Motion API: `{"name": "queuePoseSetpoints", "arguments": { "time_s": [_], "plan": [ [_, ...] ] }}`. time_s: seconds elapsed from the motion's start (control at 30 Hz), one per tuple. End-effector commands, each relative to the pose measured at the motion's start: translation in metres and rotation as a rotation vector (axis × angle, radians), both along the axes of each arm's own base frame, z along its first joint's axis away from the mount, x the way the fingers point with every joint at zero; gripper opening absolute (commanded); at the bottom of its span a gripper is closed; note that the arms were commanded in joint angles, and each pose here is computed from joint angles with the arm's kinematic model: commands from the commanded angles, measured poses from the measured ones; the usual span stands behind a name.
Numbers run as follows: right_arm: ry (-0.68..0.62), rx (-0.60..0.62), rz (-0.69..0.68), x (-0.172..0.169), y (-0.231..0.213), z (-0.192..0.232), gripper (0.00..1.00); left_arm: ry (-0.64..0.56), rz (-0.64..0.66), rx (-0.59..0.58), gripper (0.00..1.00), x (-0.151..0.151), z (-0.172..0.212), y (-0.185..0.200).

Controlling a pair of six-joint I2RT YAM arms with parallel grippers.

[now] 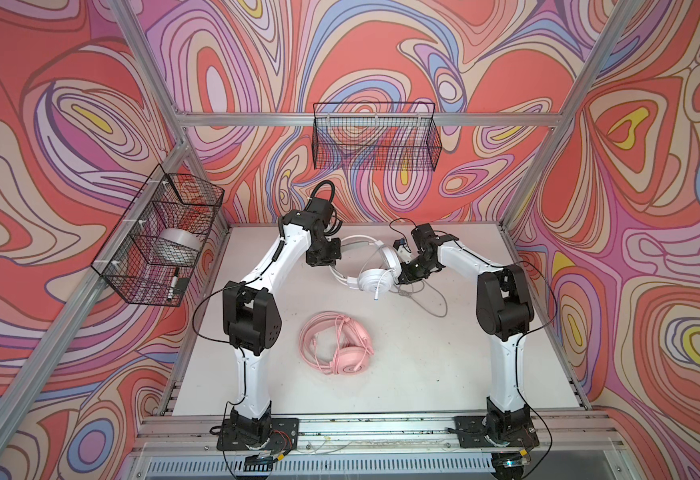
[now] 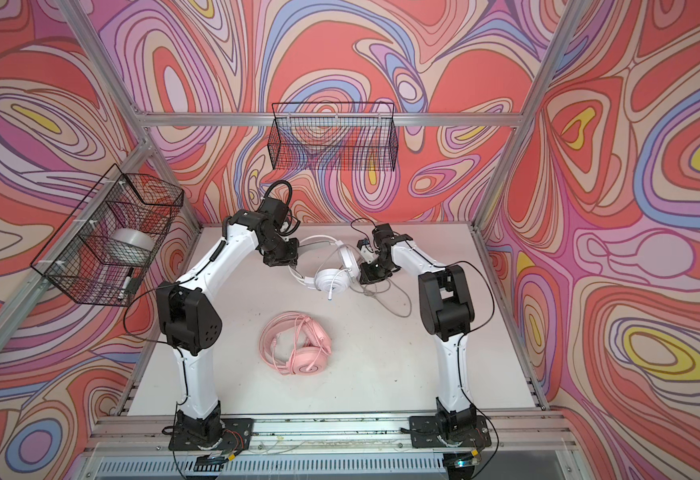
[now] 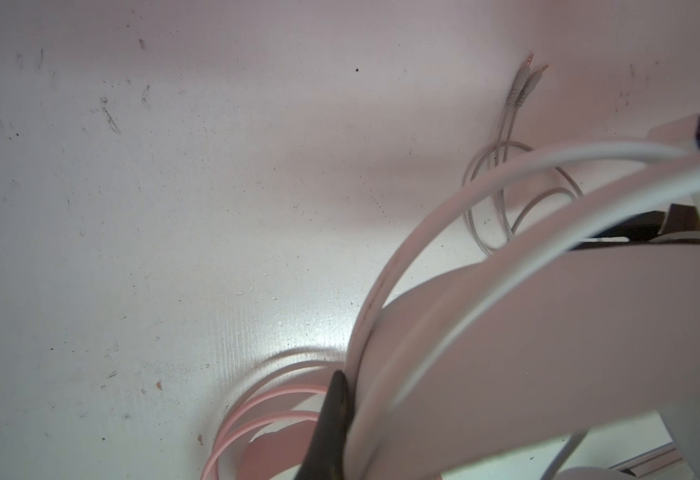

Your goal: Wrap the headphones

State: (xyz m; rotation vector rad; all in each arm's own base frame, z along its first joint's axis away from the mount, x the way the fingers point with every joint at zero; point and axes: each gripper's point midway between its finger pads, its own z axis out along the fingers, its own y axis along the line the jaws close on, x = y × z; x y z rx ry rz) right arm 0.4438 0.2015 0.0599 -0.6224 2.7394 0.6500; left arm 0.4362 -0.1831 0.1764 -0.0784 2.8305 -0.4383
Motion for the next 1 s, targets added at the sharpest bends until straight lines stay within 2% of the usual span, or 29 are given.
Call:
{"name": "queuePoseSetpoints", "arguments": {
  "time_s": [0.0,0.4,0.63,0.73,0.83,0.97],
  "plan": [
    [-0.037,0.088,-0.029,0.002,0.008,0.017,0.19,-0.053,0.03,-0.139,0.0,0.001,0.035,-0.009],
    [-0.03,0.226,-0.068,-0.016,0.019,0.012,0.22,-0.131,0.119,-0.277,0.0,0.014,0.076,-0.005],
    [-0.046,0.287,-0.077,-0.011,0.027,0.016,0.22,-0.127,0.129,-0.303,0.0,0.016,0.077,-0.009],
    [-0.061,0.309,-0.084,-0.009,0.029,0.021,0.17,-0.128,0.145,-0.296,0.0,0.016,0.078,-0.005],
    [-0.092,0.306,-0.084,-0.01,0.027,0.028,0.08,-0.129,0.169,-0.288,0.0,0.017,0.077,0.0],
    [-0.155,0.218,-0.093,-0.014,0.011,0.04,0.0,-0.132,0.201,-0.289,0.0,0.019,0.077,0.007]
  ]
}}
